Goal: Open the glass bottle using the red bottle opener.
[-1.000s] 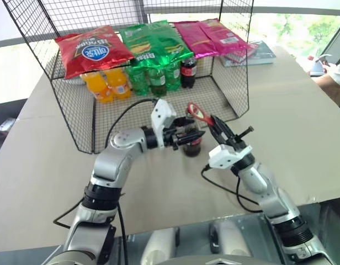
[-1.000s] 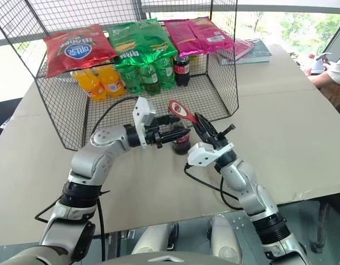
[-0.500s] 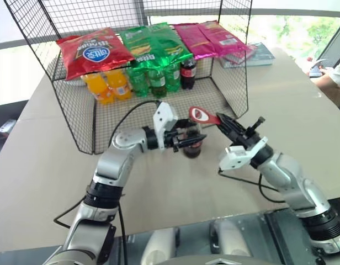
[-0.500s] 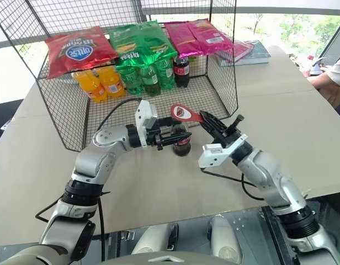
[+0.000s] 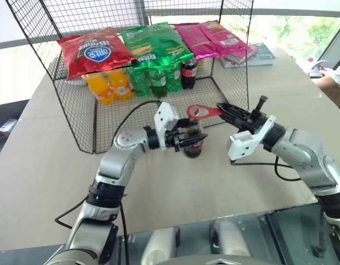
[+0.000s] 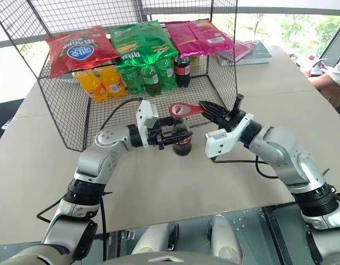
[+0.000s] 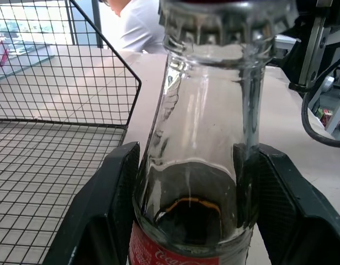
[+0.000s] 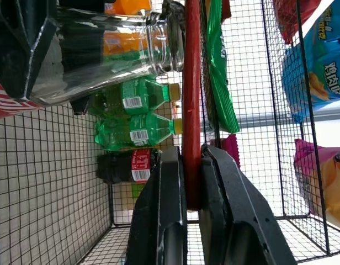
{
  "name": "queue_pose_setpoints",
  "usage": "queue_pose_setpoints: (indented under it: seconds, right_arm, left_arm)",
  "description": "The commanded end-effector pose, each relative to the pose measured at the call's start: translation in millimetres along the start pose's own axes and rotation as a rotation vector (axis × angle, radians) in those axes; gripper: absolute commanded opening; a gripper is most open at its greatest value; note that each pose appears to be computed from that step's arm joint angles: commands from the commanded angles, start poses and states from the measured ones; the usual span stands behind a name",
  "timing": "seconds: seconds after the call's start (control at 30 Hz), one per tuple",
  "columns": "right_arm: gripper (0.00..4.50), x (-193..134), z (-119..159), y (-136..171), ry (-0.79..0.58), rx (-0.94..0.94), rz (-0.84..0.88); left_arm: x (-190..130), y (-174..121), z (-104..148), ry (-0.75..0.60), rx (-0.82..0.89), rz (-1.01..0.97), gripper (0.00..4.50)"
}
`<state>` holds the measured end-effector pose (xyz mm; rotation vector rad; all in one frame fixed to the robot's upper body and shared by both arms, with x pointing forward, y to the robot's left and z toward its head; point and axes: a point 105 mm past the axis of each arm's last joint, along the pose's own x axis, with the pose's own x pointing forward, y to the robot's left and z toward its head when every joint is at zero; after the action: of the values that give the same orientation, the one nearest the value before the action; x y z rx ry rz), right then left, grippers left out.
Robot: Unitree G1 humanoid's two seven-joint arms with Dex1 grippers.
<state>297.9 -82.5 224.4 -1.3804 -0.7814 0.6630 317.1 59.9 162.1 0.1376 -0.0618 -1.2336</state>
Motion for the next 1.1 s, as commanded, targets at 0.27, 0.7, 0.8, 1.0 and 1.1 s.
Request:
queue_pose_setpoints:
  seconds: [0.27, 0.7, 0.8, 1.0, 1.1]
  right_arm:
    - [0.00, -25, -6, -59, 0.106, 0.313, -0.277]
    - [0.00, -60, -17, 106, 0.622, 1.587, -0.047]
    - [1.22, -59, -26, 117, 0.672, 1.667, -0.030]
    - [4.22, -67, -45, 116, 0.734, 1.665, -0.030]
    - [4.37, -73, -50, 108, 0.746, 1.559, -0.036]
  left_arm:
    - [6, -11, 2, -0.028, -0.012, -0.030, 2.31]
    - [5, -16, 10, -0.067, 0.008, -0.010, 2.31]
    - [5, -17, 10, -0.067, 0.010, -0.005, 2.31]
    - [6, -17, 11, -0.070, 0.010, 0.001, 2.31]
    - [5, -18, 11, -0.072, 0.011, 0.003, 2.31]
